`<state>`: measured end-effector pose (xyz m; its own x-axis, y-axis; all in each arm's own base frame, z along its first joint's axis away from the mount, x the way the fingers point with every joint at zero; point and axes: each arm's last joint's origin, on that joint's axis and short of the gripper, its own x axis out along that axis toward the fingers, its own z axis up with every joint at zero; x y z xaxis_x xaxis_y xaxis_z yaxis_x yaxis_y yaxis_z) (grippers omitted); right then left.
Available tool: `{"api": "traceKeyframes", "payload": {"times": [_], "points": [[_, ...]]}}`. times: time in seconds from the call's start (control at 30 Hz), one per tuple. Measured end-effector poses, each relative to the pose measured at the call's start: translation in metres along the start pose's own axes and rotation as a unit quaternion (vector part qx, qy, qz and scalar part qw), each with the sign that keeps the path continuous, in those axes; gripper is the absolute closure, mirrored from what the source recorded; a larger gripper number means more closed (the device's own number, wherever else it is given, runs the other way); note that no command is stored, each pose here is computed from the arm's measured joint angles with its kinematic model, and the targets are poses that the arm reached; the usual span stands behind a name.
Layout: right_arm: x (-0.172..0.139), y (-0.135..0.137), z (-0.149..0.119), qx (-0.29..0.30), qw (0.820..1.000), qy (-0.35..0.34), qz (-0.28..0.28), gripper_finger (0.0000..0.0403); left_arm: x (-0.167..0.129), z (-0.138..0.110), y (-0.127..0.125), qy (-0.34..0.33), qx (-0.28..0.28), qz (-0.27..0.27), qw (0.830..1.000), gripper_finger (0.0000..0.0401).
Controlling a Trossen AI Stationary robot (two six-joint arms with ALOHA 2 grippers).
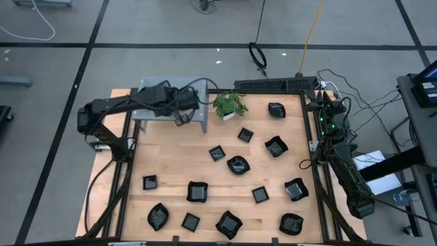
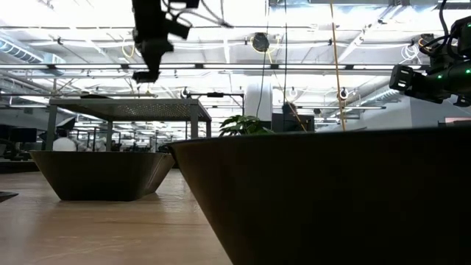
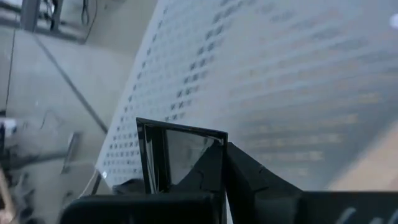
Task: Pick & Place Mini shaped plates
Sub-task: Put the black square plate on the shelf, then put the black distorted square plate on the shelf
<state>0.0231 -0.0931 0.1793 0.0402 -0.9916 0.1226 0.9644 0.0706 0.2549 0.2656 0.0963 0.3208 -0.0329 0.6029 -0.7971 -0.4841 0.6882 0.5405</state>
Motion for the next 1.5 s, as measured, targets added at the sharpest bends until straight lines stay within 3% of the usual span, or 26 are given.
{"api": "traceKeyframes", "payload": {"times": [0.23, 0.47, 0.73, 0.93, 1.13, 1.3, 1.5], "points": [[0.000, 0.000, 0.000, 0.000, 1.000, 0.000, 0.000, 0.0303, 0.043, -0.009, 0.006, 0.060, -0.002, -0.022, 0.998, 0.0384], [0.000, 0.000, 0.000, 0.000, 1.000, 0.000, 0.000, 0.0303, 0.059, -0.011, 0.014, 0.067, -0.011, -0.019, 0.997, 0.0394], [0.000, 0.000, 0.000, 0.000, 1.000, 0.000, 0.000, 0.0303, 0.062, -0.009, 0.018, 0.063, -0.027, -0.021, 0.997, 0.0321], [0.000, 0.000, 0.000, 0.000, 1.000, 0.000, 0.000, 0.0303, 0.043, -0.003, 0.020, 0.027, -0.035, -0.053, 0.998, 0.0246], [0.000, 0.000, 0.000, 0.000, 1.000, 0.000, 0.000, 0.0303, 0.001, 0.005, 0.023, -0.078, -0.055, -0.086, 0.992, 0.0190], [0.000, 0.000, 0.000, 0.000, 1.000, 0.000, 0.000, 0.0303, -0.021, 0.007, 0.008, -0.144, -0.027, -0.137, 0.980, 0.0174], [0.000, 0.000, 0.000, 0.000, 1.000, 0.000, 0.000, 0.0303, -0.037, 0.007, -0.025, -0.167, 0.016, -0.194, 0.967, 0.0174]]}}
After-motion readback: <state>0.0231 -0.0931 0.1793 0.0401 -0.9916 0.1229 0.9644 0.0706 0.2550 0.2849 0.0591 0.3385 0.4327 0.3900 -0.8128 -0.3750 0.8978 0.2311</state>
